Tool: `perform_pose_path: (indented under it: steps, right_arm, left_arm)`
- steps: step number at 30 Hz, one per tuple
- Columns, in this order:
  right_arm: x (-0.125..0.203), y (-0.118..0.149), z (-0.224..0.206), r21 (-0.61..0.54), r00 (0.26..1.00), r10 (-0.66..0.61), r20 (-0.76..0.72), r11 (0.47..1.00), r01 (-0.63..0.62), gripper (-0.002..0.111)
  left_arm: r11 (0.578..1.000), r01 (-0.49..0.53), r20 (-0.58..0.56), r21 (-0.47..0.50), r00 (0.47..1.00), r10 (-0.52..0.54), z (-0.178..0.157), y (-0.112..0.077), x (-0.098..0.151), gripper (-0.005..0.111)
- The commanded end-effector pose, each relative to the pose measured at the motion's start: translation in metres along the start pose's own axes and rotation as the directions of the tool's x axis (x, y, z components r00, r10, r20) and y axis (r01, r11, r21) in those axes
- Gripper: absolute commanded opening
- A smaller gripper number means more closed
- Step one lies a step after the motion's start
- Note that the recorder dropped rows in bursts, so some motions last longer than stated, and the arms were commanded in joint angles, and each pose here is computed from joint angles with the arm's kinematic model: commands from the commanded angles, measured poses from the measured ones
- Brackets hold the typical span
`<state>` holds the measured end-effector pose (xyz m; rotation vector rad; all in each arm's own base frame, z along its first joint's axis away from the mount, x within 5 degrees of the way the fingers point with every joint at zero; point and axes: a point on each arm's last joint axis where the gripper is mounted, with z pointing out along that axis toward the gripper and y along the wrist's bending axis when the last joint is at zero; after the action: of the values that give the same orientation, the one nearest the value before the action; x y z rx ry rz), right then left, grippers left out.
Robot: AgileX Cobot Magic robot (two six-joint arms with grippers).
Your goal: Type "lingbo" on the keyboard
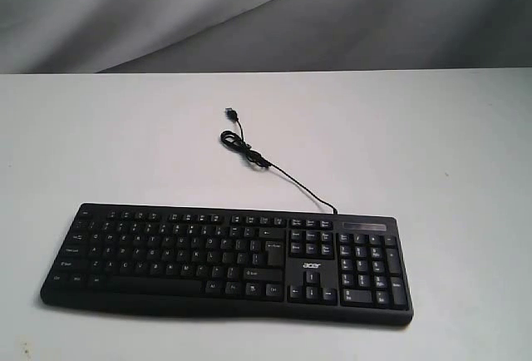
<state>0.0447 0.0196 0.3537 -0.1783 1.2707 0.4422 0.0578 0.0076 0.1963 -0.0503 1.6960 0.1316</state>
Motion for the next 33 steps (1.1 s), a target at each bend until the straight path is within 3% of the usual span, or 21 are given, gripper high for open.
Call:
perform_pose_path:
  steps: [1, 3, 5, 10, 25, 33]
  right_arm:
    - [0.008, -0.004, -0.016, 0.136, 0.99, -0.137, -0.045, 0.981, 0.142, 0.0]
    - [0.018, -0.005, -0.026, 0.208, 0.971, -0.177, -0.16, 0.956, 0.208, 0.0]
    - [0.025, -0.01, -0.033, 0.319, 0.967, -0.108, -0.23, 0.931, 0.179, 0.0]
    - [0.034, -0.015, -0.043, 0.446, 0.971, -0.026, -0.236, 0.885, 0.132, 0.0]
    - [0.11, -0.036, -0.041, 0.393, 0.917, -0.159, -0.366, 0.867, 0.307, 0.0]
    - [0.15, -0.043, -0.047, 0.39, 0.893, -0.1, -0.438, 0.874, 0.289, 0.0]
  left_arm:
    - [1.0, 0.001, -0.007, 0.006, 1.0, -0.001, 0.001, 0.0, 0.002, 0.001]
    - [1.0, 0.001, -0.009, 0.006, 1.0, -0.001, 0.001, 0.0, 0.002, 0.001]
    - [1.0, 0.001, -0.009, 0.006, 1.0, -0.001, 0.001, 0.0, 0.002, 0.001]
    - [1.0, 0.001, -0.009, 0.006, 1.0, -0.001, 0.001, 0.0, 0.002, 0.001]
    - [1.0, 0.001, -0.009, 0.006, 1.0, -0.001, 0.001, 0.0, 0.002, 0.001]
    - [1.0, 0.001, -0.009, 0.006, 1.0, -0.001, 0.001, 0.0, 0.002, 0.001]
